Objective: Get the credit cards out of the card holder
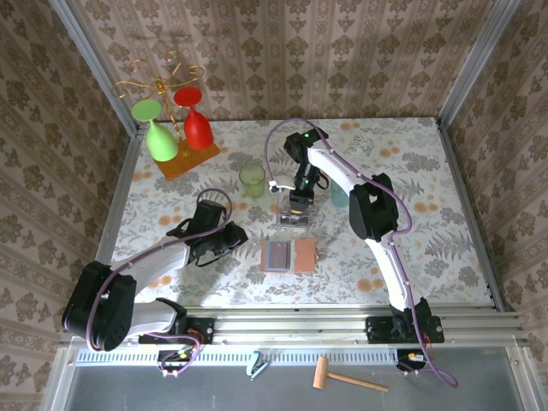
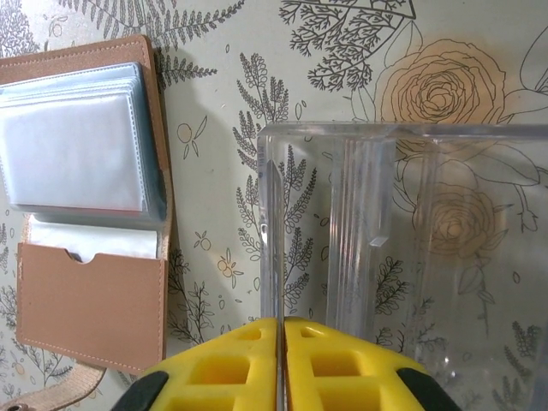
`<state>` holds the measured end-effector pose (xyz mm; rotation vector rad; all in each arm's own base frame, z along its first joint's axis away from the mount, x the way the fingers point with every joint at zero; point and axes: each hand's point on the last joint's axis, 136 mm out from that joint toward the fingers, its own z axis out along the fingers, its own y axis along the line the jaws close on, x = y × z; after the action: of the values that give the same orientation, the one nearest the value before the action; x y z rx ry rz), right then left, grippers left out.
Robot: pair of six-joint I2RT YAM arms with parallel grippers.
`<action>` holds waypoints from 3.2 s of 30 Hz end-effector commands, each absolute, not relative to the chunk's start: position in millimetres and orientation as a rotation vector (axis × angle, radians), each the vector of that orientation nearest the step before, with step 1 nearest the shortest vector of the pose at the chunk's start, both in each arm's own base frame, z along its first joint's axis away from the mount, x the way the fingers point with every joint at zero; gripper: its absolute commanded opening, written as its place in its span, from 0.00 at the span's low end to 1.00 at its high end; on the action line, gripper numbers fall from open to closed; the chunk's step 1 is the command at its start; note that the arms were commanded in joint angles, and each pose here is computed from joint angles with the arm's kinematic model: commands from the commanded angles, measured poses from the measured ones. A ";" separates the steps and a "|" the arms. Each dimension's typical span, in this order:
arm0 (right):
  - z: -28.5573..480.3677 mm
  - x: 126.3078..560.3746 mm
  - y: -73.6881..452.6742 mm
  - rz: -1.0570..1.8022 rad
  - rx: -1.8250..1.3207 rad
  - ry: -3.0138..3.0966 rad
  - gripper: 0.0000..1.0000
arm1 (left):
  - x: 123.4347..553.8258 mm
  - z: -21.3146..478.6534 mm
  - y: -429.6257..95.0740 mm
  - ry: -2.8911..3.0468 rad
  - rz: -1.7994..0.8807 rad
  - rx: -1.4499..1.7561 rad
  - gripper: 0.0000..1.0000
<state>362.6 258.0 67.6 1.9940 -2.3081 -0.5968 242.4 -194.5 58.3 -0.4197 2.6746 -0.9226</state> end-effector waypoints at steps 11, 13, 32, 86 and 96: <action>110.2 380.5 265.3 -0.575 2.035 -2.481 0.24 | 244.5 59.0 -200.6 2.678 -0.957 -0.379 0.18; 120.5 385.1 267.2 -0.565 2.041 -2.545 0.27 | 244.8 59.4 -202.6 2.678 -0.958 -0.373 0.18; 158.0 352.8 272.3 -0.836 1.286 -3.302 0.26 | 233.1 55.9 -241.3 2.698 -1.002 -0.267 0.18; 49.8 238.7 322.5 -1.059 -0.015 -3.056 0.26 | 195.4 17.5 -239.7 2.831 -0.918 -0.265 0.11; 34.4 236.2 317.8 -0.976 -0.054 -3.052 0.33 | 194.6 15.8 -238.5 2.823 -0.926 -0.277 0.11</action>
<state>241.1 318.7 40.7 -0.0371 -3.0652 -1.0094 199.5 -245.4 21.6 -0.2506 2.8108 -0.9599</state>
